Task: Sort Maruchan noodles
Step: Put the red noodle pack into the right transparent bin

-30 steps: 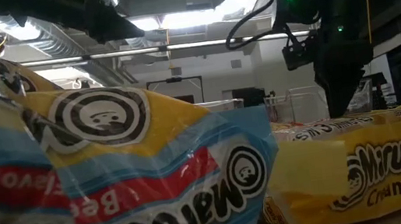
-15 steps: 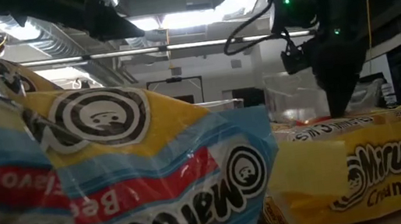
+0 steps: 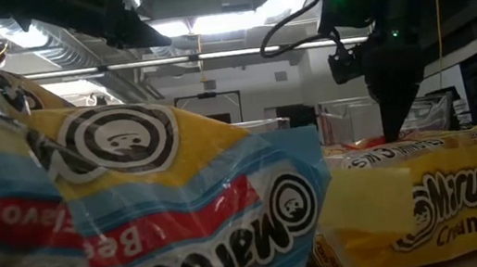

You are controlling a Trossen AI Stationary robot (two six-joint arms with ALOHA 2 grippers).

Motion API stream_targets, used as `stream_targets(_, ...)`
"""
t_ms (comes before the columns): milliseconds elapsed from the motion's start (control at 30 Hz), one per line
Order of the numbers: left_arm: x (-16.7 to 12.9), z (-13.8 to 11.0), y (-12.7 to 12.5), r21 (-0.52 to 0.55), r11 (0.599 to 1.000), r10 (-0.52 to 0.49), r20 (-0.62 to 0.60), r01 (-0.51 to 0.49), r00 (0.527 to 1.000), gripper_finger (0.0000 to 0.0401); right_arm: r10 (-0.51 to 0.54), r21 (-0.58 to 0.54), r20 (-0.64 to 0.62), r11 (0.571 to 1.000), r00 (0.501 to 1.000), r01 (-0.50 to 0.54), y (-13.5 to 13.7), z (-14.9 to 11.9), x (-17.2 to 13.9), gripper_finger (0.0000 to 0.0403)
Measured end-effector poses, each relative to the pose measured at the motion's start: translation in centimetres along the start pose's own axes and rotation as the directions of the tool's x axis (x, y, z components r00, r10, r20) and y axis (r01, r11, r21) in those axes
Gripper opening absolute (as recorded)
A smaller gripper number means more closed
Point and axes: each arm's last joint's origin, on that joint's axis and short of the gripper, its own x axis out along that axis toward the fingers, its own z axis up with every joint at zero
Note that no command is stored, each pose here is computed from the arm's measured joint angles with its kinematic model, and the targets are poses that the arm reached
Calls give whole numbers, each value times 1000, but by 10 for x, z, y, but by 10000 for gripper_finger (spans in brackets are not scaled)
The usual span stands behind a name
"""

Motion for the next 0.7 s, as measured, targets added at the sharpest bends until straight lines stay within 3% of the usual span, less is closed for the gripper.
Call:
stream_targets(500, 0, -4, -1, 4, 1000, -9, -38, 9, 999, 0, -74, -49, 124, 996, 990, 81, 10, 34, -41, 0)
stream_targets(700, 0, -6, -1, 7, 1000, -13, -60, 14, 998, 0, -58, -124, 130, 990, 990, 74, 35, 33, -60, 0)
